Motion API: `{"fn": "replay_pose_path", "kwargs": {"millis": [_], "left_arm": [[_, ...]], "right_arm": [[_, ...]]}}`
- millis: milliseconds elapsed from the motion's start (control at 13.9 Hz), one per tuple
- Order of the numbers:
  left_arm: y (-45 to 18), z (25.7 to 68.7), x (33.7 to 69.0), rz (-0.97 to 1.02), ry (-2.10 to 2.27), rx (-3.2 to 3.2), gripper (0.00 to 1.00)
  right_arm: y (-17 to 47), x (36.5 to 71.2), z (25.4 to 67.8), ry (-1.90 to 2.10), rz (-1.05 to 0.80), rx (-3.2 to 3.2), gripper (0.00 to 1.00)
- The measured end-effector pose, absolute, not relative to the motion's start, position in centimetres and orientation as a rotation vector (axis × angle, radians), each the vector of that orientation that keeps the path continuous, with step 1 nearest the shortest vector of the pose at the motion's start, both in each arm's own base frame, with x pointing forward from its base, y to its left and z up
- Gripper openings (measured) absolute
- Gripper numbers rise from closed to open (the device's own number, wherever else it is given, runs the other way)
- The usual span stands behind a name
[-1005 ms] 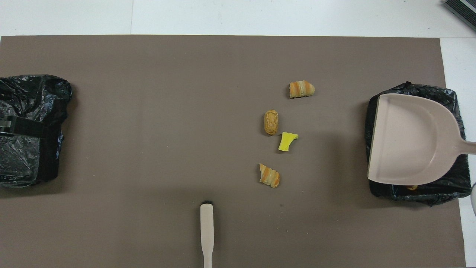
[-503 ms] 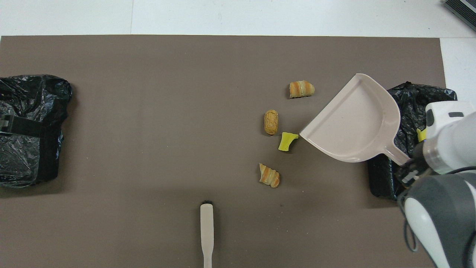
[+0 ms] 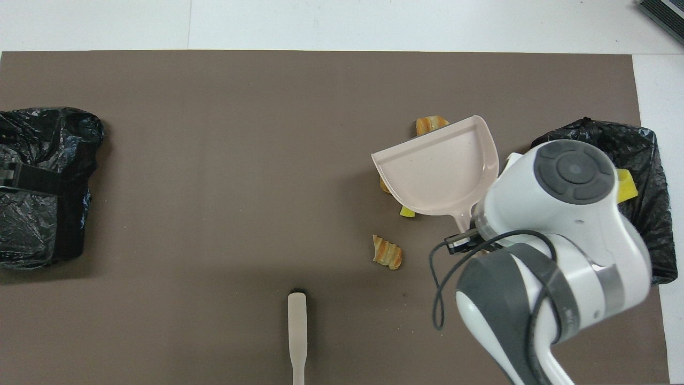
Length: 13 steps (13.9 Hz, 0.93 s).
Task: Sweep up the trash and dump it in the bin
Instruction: 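Carry the empty dustpan with the right gripper back to the table center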
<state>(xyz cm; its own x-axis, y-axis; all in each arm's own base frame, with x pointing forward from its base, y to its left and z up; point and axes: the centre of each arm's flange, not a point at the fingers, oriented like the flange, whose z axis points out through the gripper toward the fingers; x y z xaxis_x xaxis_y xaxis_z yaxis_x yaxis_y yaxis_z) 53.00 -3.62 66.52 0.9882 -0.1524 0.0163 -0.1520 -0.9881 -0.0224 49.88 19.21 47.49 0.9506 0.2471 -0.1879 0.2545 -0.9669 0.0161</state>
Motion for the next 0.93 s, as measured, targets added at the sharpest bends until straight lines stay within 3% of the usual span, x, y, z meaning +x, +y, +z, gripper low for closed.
{"fn": "replay_pose_path", "kwargs": {"millis": [934], "left_arm": [[-3.5,66.8,53.1,-0.043,0.236,-3.111,1.0]], "right_arm": [[40.8,57.9,38.6,-0.125,-0.13,3.235,0.33]]}}
